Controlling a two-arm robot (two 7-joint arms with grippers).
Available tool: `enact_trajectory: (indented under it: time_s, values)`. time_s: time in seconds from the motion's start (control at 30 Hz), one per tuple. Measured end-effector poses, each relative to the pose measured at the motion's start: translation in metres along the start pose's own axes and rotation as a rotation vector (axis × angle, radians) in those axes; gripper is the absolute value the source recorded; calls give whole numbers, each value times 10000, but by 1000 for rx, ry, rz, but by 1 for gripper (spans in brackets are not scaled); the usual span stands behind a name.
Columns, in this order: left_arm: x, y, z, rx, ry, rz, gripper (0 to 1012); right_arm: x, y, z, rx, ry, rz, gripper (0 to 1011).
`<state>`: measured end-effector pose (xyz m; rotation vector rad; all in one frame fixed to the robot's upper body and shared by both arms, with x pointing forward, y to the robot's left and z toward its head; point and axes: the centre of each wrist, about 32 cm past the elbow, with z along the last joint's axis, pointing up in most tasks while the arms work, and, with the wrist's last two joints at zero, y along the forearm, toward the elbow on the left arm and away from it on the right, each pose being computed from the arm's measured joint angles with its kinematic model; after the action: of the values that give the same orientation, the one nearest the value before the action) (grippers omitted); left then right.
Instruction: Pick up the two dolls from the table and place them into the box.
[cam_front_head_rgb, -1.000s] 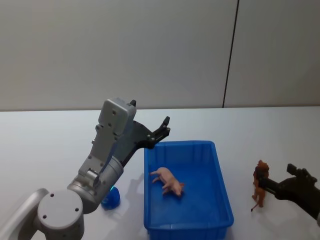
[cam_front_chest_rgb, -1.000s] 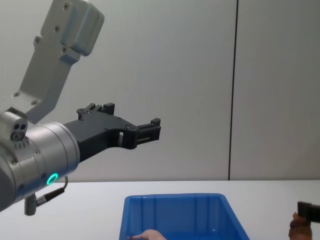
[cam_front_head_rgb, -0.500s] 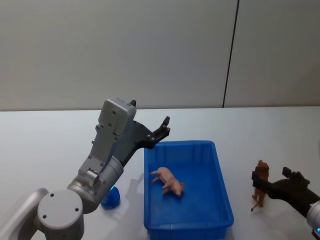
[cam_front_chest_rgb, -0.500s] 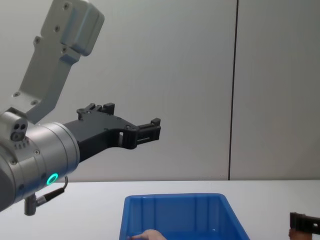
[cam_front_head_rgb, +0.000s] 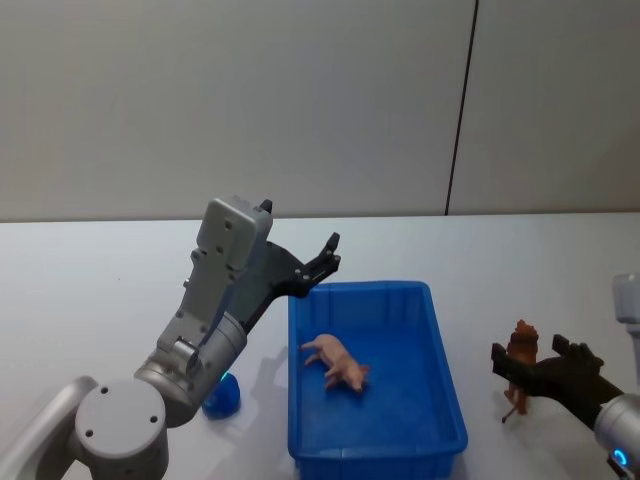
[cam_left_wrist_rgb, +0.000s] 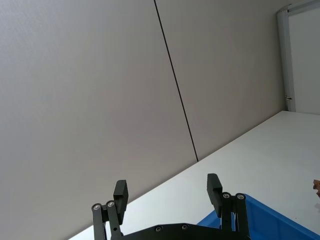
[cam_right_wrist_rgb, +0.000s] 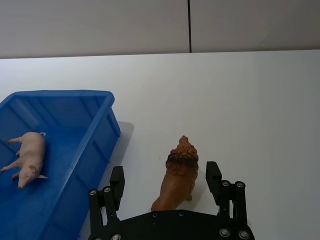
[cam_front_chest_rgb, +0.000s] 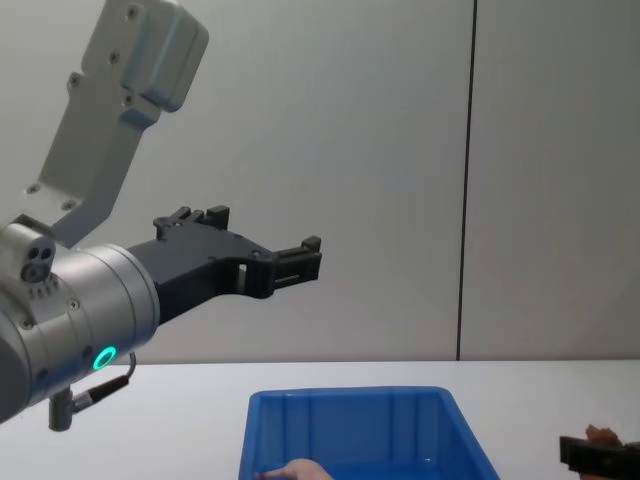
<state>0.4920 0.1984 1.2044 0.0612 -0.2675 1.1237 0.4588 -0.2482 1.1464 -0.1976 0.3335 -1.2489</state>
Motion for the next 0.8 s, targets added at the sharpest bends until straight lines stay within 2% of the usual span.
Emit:
enact_trajectory:
  time_s: [0.37, 0.8]
  values:
    - [0, 0, 0, 0, 0, 0, 1001, -42, 113, 10, -18, -1, -20, 1000]
    - [0, 0, 0, 0, 0, 0, 1001, -60, 170, 3, -42, 10, -48, 1001]
